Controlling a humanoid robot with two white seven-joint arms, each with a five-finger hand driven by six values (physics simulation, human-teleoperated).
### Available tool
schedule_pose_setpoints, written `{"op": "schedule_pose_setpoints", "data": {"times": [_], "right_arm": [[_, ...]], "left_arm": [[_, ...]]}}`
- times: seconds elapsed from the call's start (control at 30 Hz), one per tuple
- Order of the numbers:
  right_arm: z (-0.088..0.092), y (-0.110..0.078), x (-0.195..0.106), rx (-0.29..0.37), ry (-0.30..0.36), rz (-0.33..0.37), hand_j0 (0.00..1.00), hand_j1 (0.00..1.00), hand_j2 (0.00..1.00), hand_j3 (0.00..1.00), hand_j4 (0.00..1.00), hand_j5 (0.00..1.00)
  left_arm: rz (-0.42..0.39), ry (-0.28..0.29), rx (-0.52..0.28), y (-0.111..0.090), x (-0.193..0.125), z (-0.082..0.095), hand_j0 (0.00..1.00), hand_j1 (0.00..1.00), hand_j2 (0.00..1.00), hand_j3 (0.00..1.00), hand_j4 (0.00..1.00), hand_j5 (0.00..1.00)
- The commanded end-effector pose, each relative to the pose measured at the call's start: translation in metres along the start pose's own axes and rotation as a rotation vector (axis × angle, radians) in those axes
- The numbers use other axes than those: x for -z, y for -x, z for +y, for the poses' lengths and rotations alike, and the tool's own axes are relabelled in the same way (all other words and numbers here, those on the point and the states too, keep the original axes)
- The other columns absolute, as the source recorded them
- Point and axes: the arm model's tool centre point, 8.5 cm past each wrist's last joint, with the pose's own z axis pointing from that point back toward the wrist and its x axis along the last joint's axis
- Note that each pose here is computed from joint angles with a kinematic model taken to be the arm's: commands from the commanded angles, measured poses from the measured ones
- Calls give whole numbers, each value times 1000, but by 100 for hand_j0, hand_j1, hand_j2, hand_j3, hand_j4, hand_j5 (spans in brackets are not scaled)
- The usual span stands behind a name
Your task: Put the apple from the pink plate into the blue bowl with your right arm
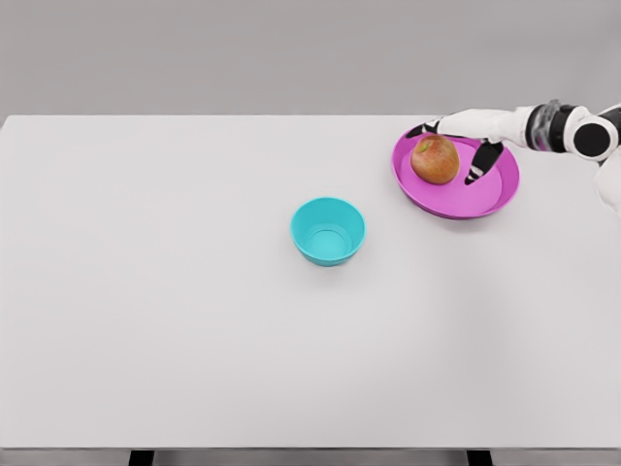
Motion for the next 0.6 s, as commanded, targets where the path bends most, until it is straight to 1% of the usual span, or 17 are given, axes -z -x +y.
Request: {"op": "schedule_pose_setpoints", "data": {"times": [0.0, 0.13, 0.3, 0.47, 0.53, 0.57], "right_arm": [[0, -2, 3, 6, 2, -6, 100, 100, 100, 100, 100, 100], [-1, -2, 3, 7, 3, -4, 100, 100, 100, 100, 100, 100], [7, 0, 8, 19, -27, 8, 100, 100, 100, 100, 100, 100], [10, 3, 7, 30, -31, 15, 100, 100, 100, 100, 100, 100], [9, 4, 8, 34, -32, 20, 100, 100, 100, 100, 100, 100], [6, 4, 8, 24, -36, 27, 100, 100, 100, 100, 100, 100]], "left_arm": [[0, 0, 0, 0, 0, 0, 100, 100, 100, 100, 100, 100], [0, 0, 0, 0, 0, 0, 100, 100, 100, 100, 100, 100], [0, 0, 0, 0, 0, 0, 100, 100, 100, 100, 100, 100], [0, 0, 0, 0, 0, 0, 100, 100, 100, 100, 100, 100], [0, 0, 0, 0, 0, 0, 100, 100, 100, 100, 100, 100], [0, 0, 0, 0, 0, 0, 100, 100, 100, 100, 100, 100]]}}
